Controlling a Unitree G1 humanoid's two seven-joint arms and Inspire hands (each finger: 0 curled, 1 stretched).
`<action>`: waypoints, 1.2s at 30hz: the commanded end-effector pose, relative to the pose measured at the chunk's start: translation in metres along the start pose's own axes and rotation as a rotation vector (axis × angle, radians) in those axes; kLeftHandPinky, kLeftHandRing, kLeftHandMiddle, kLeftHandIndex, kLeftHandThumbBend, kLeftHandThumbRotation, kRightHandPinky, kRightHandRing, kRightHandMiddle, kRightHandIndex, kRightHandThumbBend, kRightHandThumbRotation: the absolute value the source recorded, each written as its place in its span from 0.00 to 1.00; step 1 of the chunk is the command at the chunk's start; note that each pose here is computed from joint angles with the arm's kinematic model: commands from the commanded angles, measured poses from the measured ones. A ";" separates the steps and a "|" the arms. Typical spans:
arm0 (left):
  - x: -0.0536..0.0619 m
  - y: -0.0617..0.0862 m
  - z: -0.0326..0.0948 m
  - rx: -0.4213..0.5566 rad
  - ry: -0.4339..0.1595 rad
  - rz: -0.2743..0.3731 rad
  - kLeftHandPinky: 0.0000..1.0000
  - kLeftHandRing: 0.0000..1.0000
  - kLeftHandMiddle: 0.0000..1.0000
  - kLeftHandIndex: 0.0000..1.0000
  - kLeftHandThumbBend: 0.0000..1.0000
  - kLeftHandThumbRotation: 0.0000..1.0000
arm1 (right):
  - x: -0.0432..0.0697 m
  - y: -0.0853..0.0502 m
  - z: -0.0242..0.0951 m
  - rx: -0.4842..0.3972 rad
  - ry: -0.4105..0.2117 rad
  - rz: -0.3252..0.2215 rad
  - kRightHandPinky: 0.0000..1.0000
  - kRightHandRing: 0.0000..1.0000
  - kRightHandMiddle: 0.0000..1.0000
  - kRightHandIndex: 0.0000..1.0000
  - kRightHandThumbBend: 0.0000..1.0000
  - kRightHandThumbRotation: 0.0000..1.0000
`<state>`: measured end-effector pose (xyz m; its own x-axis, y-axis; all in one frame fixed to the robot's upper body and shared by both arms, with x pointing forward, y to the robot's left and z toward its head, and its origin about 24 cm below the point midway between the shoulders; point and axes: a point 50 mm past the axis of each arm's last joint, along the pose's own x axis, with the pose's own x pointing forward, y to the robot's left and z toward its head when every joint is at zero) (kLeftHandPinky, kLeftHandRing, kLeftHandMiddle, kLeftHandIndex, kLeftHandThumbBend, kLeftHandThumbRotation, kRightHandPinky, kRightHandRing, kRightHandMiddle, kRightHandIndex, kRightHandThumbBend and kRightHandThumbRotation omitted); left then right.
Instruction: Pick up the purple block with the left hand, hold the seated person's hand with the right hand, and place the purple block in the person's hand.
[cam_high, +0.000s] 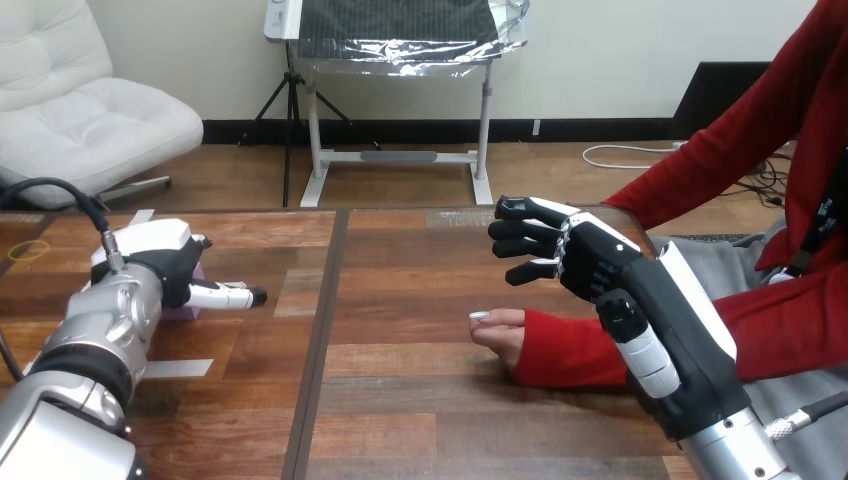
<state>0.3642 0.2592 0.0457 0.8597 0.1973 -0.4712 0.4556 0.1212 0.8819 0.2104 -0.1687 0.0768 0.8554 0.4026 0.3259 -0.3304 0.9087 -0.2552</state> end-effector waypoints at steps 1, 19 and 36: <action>0.000 0.036 0.016 0.018 -0.036 0.079 0.98 0.96 0.99 0.96 0.64 0.75 | 0.009 -0.007 0.016 -0.032 -0.092 -0.023 0.67 0.76 0.78 0.80 1.00 1.00; -0.001 0.039 0.015 0.054 -0.017 0.067 1.00 0.96 0.98 0.95 0.66 0.81 | 0.010 -0.007 0.016 -0.032 -0.096 -0.022 0.65 0.75 0.77 0.80 1.00 1.00; -0.001 0.043 0.015 0.021 -0.004 0.089 0.91 0.81 0.81 0.82 0.66 0.79 | 0.010 -0.007 0.016 -0.030 -0.094 -0.022 0.65 0.75 0.77 0.80 1.00 1.00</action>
<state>0.3639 0.2610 0.0457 0.8408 0.2305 -0.4898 0.4824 0.0917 0.8711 0.2104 -0.1688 0.0769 0.8555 0.4017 0.3268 -0.3302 0.9093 -0.2532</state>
